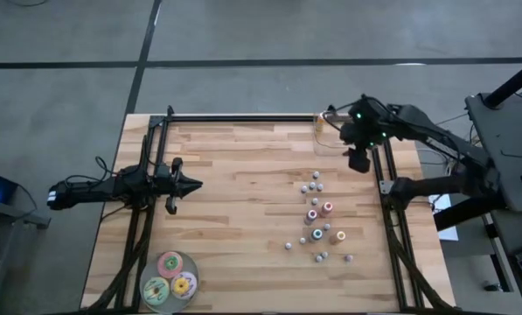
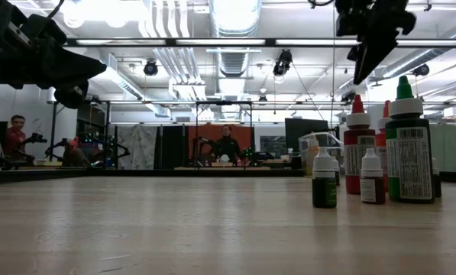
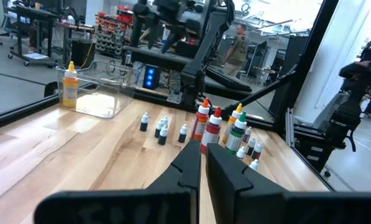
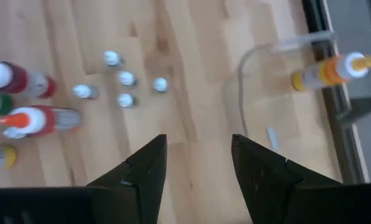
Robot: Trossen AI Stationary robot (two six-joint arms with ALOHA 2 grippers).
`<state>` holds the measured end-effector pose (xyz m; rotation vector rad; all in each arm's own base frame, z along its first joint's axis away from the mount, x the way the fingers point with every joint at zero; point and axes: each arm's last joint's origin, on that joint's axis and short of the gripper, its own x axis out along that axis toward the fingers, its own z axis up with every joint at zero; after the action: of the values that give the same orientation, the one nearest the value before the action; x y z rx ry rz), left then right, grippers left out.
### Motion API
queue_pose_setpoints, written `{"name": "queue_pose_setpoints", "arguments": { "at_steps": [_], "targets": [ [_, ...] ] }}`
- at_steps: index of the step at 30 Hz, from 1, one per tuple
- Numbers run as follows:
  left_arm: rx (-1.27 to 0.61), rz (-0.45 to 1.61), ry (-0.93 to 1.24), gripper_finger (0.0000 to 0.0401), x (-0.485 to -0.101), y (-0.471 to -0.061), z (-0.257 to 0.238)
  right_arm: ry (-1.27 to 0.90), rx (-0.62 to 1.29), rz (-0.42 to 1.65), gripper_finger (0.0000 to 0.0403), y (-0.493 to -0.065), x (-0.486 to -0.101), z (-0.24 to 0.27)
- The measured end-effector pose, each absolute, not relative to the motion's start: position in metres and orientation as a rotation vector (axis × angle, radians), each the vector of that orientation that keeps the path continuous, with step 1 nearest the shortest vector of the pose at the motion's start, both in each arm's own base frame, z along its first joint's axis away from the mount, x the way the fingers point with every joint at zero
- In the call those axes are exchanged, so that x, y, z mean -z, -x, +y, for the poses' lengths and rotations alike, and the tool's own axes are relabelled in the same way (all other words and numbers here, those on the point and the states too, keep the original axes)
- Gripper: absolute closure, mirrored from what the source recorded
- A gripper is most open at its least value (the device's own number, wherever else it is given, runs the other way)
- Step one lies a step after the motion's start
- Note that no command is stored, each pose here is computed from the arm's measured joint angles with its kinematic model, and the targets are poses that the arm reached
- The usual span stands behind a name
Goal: Pick & Place food coloring
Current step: Put the big orange food coloring bottle into the bin
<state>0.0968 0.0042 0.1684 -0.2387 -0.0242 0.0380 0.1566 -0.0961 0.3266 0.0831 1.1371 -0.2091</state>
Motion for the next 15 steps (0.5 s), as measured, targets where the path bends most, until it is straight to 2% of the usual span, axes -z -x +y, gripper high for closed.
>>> {"name": "queue_pose_setpoints", "arguments": {
  "at_steps": [9, 15],
  "targets": [
    [-0.038, -0.024, 0.239, 0.0401, -0.168, -0.097, 0.004, -0.025, 0.097, 1.062, 0.0232, -0.162, -0.340, -0.060],
    [-0.038, -0.024, 0.239, 0.0401, -0.168, -0.097, 0.004, -0.066, 0.068, 1.014, 0.0232, -0.168, -0.352, -0.042]
  ]
}}
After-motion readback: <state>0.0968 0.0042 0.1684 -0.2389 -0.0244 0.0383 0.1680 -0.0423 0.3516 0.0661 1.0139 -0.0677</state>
